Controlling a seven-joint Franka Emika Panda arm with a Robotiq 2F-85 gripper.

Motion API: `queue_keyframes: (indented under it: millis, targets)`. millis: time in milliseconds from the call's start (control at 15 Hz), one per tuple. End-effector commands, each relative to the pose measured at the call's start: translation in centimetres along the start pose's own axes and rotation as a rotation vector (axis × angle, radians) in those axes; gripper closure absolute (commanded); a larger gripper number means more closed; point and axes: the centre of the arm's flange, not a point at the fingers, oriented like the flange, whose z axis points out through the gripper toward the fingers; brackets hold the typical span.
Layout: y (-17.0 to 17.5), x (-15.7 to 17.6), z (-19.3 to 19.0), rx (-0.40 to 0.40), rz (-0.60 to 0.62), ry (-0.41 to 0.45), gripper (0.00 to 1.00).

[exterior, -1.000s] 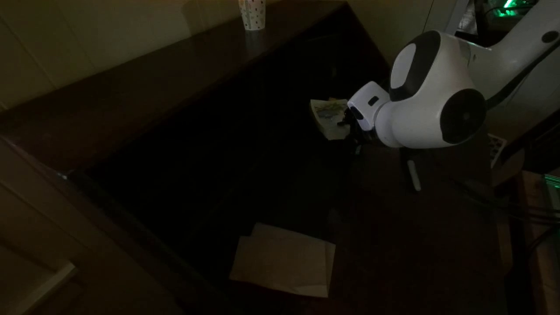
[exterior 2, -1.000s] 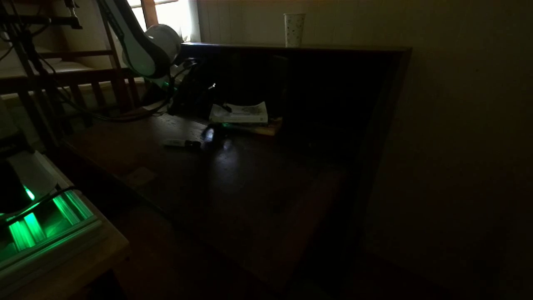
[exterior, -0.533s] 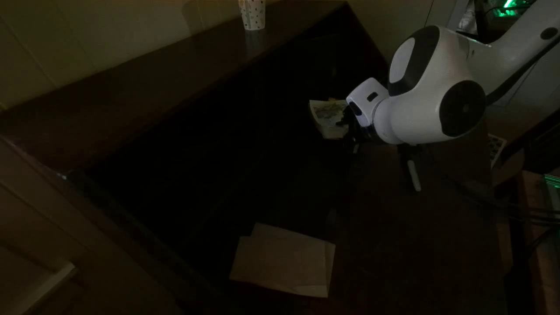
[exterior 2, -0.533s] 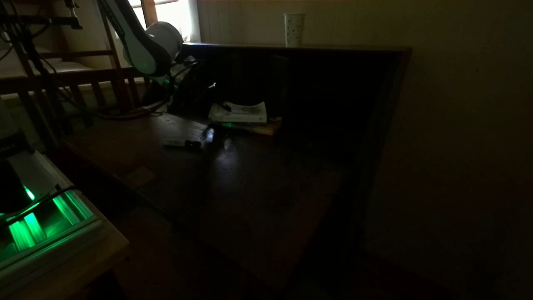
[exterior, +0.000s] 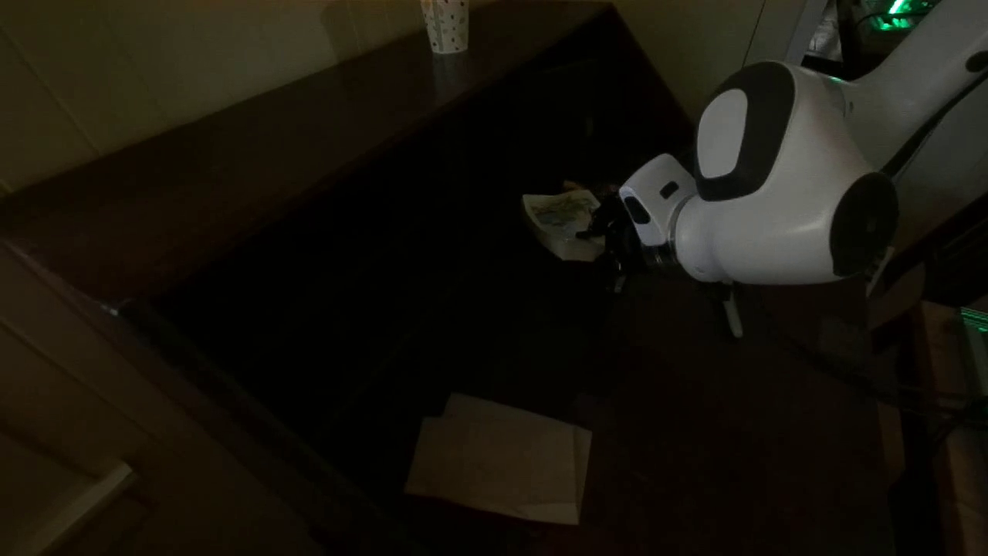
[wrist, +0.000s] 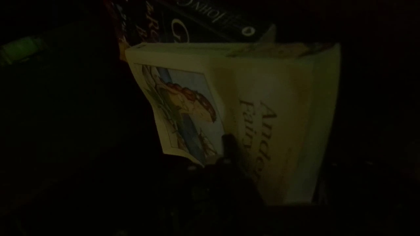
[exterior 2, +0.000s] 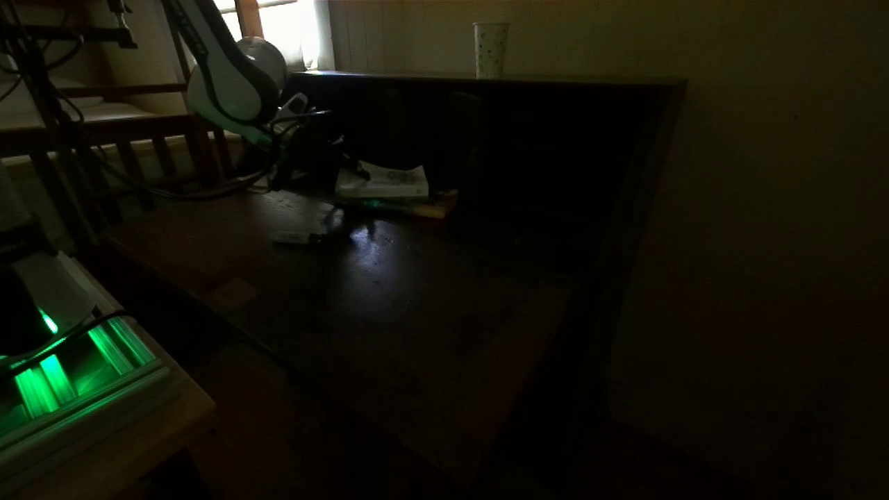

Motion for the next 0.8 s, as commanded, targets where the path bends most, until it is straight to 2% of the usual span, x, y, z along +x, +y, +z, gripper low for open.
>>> queue_keyframes:
  millis: [0, 267, 533, 733]
  targets:
    - [-0.5, -1.6, -3.7, -0.020, 0.039, 0.075, 0.92]
    - [0.3, -3.4, -6.2, -0.061, 0.086, 0.128, 0.92]
    - [2.1, -4.6, -6.4, -0.064, 0.137, 0.212, 0.92]
    - [3.0, -3.4, -6.7, -0.076, 0.171, 0.253, 0.92]
